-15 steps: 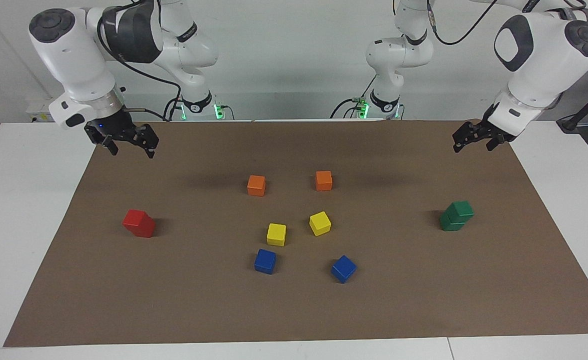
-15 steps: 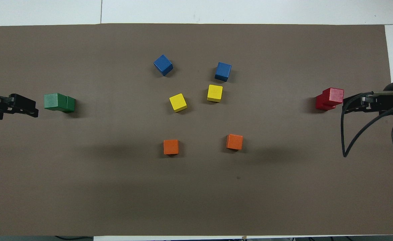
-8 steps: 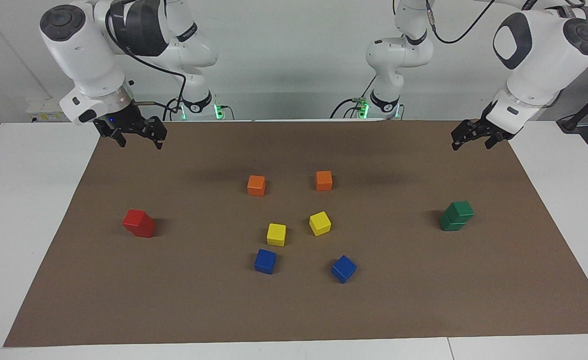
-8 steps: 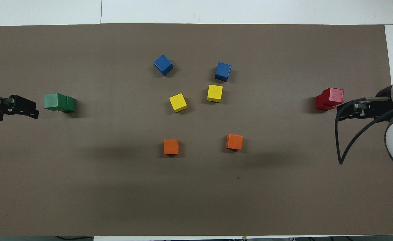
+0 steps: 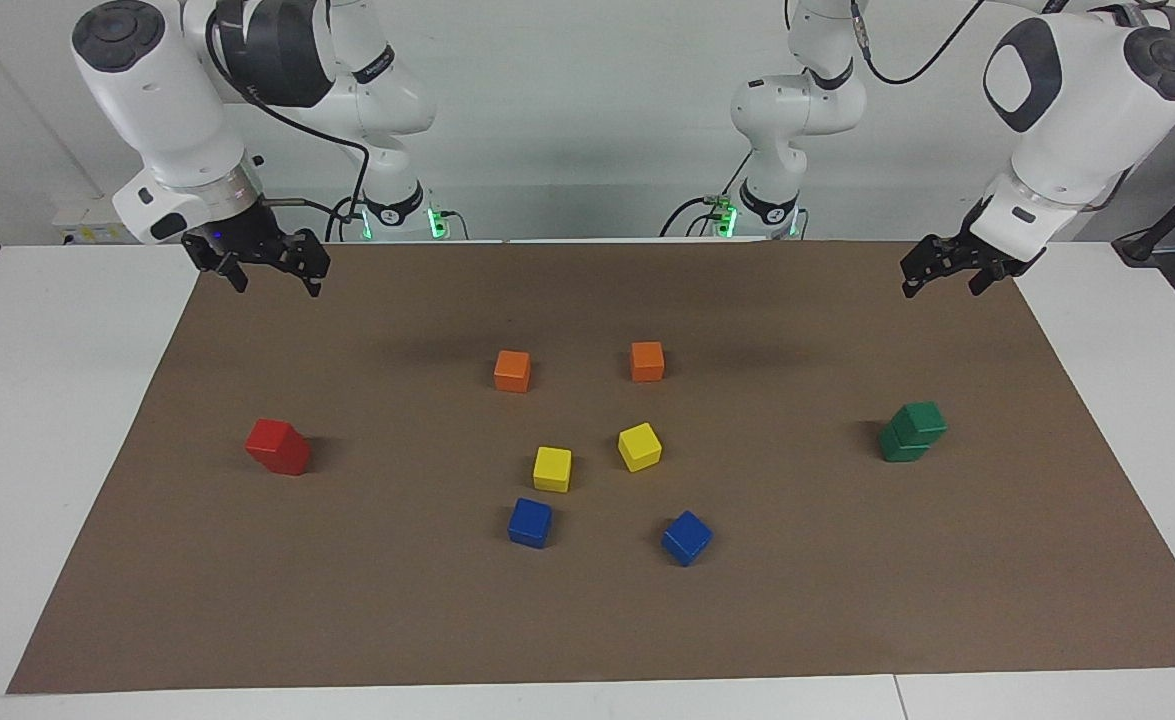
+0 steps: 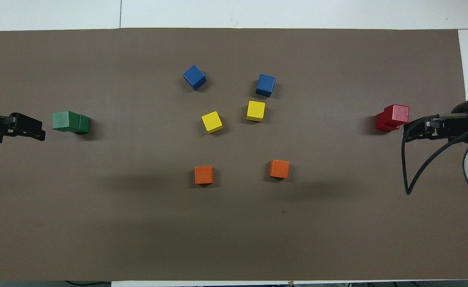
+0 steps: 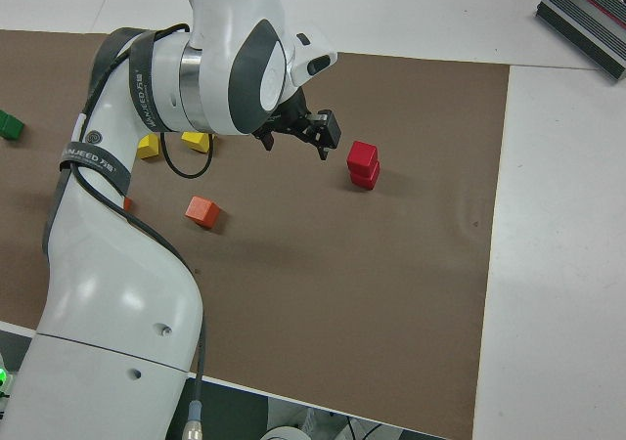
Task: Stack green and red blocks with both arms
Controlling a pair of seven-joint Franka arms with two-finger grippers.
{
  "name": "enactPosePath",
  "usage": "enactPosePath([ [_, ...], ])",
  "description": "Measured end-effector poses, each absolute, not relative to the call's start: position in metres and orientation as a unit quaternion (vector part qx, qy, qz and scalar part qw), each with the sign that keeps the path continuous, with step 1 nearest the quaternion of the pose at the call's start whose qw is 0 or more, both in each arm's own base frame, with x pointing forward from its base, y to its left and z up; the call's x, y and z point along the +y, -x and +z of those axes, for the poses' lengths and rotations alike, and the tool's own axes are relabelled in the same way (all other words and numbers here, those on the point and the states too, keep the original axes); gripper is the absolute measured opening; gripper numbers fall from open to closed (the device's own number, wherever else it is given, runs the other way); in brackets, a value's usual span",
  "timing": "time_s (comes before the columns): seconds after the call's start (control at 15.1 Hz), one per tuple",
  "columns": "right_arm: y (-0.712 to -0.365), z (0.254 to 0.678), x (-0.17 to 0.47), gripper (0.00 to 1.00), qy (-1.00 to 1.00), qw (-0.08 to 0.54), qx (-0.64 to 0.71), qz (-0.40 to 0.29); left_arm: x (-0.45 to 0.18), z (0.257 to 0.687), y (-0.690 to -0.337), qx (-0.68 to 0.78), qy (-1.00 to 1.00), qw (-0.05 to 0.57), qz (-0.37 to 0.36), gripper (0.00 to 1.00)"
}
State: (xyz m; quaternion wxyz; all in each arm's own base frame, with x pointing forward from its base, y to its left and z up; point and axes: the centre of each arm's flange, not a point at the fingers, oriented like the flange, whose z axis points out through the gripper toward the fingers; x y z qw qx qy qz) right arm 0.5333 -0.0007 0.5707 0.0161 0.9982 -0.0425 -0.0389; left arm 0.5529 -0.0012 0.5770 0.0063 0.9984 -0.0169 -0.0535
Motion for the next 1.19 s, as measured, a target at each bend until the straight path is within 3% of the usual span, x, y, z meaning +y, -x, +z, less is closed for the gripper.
enactPosePath([
  [1.19, -0.533, 0.572, 0.002, 1.0, -0.998, 0.016, -0.04, -0.039, -0.051, 0.598, -0.548, -0.035, -0.998, 0.001, -0.045, 1.0],
])
